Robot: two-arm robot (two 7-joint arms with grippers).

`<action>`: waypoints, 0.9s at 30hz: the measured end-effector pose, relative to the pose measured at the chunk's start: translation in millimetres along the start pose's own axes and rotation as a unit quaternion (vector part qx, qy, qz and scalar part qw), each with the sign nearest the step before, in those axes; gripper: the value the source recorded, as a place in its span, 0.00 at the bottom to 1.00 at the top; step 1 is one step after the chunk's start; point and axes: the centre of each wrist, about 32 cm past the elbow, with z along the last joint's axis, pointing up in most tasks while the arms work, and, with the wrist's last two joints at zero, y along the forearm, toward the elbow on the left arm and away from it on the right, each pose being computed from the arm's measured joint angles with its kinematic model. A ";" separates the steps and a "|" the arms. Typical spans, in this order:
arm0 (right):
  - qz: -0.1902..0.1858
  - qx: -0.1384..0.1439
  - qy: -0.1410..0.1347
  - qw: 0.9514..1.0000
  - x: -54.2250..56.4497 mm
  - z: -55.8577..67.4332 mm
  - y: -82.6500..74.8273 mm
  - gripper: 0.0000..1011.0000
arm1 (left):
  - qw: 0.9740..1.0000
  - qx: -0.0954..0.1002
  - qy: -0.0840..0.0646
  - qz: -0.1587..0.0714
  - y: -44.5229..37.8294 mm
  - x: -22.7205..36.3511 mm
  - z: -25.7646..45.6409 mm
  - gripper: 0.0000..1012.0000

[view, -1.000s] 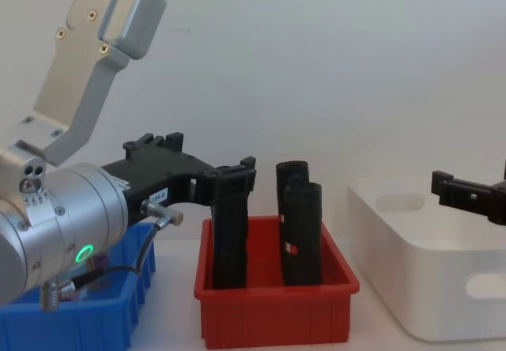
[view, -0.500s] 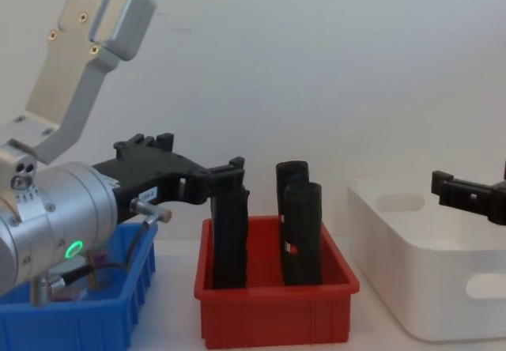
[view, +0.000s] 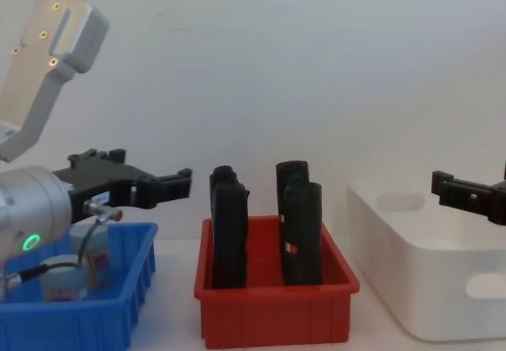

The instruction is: Pick the cotton swabs from the blue box and place them into the white box.

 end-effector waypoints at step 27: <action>0.000 0.000 0.000 1.000 0.0 0.0 0.0 0.99 | 0.991 0.101 0.061 0.063 -8.7 62.3 -24.9 0.99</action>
